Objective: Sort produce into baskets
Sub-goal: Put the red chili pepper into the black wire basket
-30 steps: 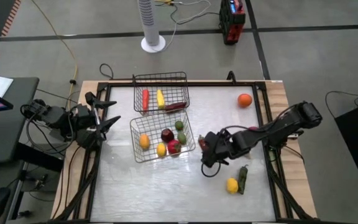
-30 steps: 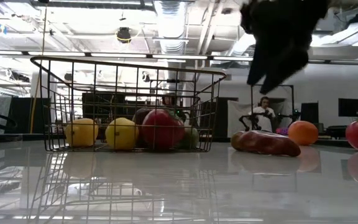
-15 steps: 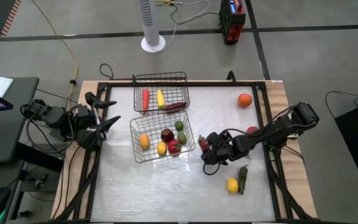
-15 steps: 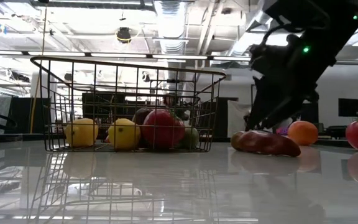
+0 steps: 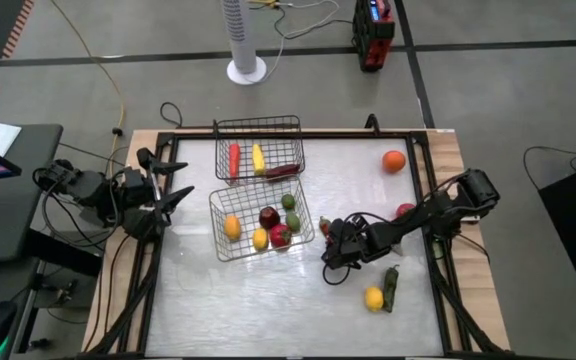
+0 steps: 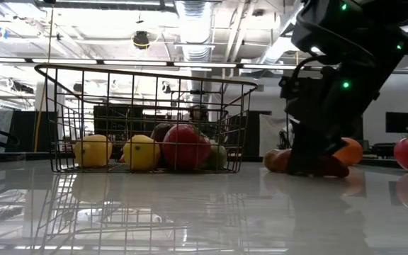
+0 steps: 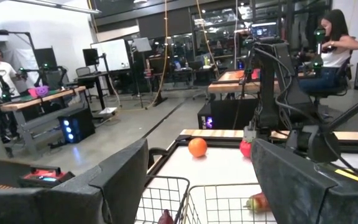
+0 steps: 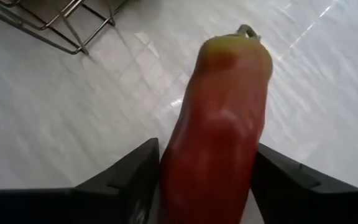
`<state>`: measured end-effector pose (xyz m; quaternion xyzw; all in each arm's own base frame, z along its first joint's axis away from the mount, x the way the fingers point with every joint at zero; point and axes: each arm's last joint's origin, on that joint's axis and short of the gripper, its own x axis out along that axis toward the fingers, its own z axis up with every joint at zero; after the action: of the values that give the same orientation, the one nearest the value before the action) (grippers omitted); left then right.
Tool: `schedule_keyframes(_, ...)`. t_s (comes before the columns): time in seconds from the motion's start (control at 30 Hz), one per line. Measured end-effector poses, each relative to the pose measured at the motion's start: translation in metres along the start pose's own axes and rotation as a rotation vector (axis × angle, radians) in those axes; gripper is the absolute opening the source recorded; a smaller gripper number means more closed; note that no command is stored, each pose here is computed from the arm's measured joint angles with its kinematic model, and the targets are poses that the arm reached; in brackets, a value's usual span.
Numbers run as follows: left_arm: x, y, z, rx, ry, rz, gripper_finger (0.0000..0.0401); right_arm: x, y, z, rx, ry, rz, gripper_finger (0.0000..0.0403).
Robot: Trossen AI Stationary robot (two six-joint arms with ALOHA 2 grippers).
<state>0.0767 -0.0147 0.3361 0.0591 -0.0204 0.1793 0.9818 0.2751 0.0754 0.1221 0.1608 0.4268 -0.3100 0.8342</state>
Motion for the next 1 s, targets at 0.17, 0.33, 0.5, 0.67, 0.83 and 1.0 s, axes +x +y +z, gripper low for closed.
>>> schedule_keyframes(0.17, 0.0, 0.0, 0.0, 0.001, 0.0, 0.002, 0.0272, -0.007, -0.004, 0.003, -0.03, 0.005, -0.005, 0.0189)
schedule_keyframes(0.33, 0.0, 0.0, 0.0, 0.004, 0.0, 0.004, 0.0272, -0.021, -0.016, 0.014, -0.01, 0.005, -0.02, 0.0154)
schedule_keyframes(0.5, 0.0, 0.0, 0.0, 0.004, 0.001, 0.004, 0.0272, -0.039, -0.037, 0.035, 0.023, -0.044, -0.114, 0.0167)
schedule_keyframes(0.67, 0.0, 0.0, 0.0, 0.006, 0.001, 0.005, 0.0272, -0.05, -0.053, 0.07, 0.008, -0.164, -0.17, 0.0189)
schedule_keyframes(0.83, 0.0, 0.0, 0.0, 0.015, 0.001, 0.007, 0.0272, -0.05, -0.06, 0.113, -0.066, -0.321, -0.132, 0.0175)
schedule_keyframes(1.0, 0.0, 0.0, 0.0, 0.022, 0.001, 0.008, 0.0272, -0.045, -0.063, 0.155, -0.115, -0.509, -0.114, 0.017)
